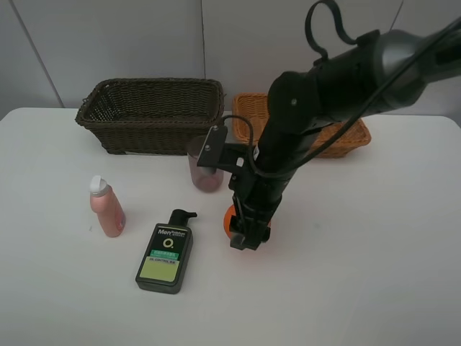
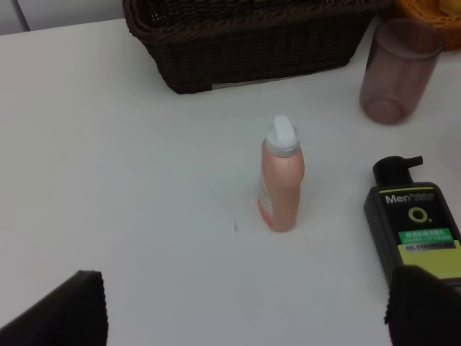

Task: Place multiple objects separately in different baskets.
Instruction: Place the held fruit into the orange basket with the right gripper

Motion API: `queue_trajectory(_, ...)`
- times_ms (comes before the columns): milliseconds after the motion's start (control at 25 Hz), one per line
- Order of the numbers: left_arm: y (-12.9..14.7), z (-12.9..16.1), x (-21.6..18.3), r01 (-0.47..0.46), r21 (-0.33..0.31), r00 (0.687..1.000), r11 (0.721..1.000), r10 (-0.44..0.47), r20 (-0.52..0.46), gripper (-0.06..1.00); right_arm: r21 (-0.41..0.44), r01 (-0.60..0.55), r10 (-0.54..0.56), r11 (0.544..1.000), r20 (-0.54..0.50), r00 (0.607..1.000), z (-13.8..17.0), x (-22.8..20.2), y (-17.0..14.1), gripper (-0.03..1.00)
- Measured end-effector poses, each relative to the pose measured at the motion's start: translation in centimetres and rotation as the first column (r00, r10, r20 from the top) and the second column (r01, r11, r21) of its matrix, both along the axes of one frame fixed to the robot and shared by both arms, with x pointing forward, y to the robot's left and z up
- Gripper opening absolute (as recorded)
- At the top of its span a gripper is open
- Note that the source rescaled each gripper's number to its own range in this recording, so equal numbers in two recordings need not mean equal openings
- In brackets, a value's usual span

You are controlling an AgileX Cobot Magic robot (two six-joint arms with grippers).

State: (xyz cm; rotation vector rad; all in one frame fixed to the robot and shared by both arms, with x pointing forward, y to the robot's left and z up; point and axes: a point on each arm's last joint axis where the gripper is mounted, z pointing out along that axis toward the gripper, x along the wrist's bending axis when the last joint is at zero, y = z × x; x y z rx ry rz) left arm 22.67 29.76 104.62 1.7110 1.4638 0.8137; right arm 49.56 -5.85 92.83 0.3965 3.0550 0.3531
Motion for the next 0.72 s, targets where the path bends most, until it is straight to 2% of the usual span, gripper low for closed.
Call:
queue_trajectory(120, 0.0, 0.0, 0.0, 0.0, 0.0, 1.0, 1.0, 0.0, 0.0, 1.0, 0.021, 0.18, -0.179, 0.983, -0.026, 0.983, 1.0, 1.1, -0.7, 0.37)
queue_trajectory(240, 0.0, 0.0, 0.0, 0.0, 0.0, 1.0, 1.0, 0.0, 0.0, 1.0, 0.012, 0.369, -0.368, 0.929, -0.037, 0.929, 2.0, 2.6, -1.5, 0.37)
queue_trajectory(440, 0.0, 0.0, 0.0, 0.0, 0.0, 1.0, 1.0, 0.0, 0.0, 1.0, 0.011, 0.608, -0.607, 0.794, -0.045, 0.794, 4.1, 5.0, -2.9, 0.37)
queue_trajectory(720, 0.0, 0.0, 0.0, 0.0, 0.0, 1.0, 1.0, 0.0, 0.0, 1.0, 0.104, 0.806, -0.805, 0.583, -0.061, 0.59, 7.3, 8.8, -5.5, 0.37)
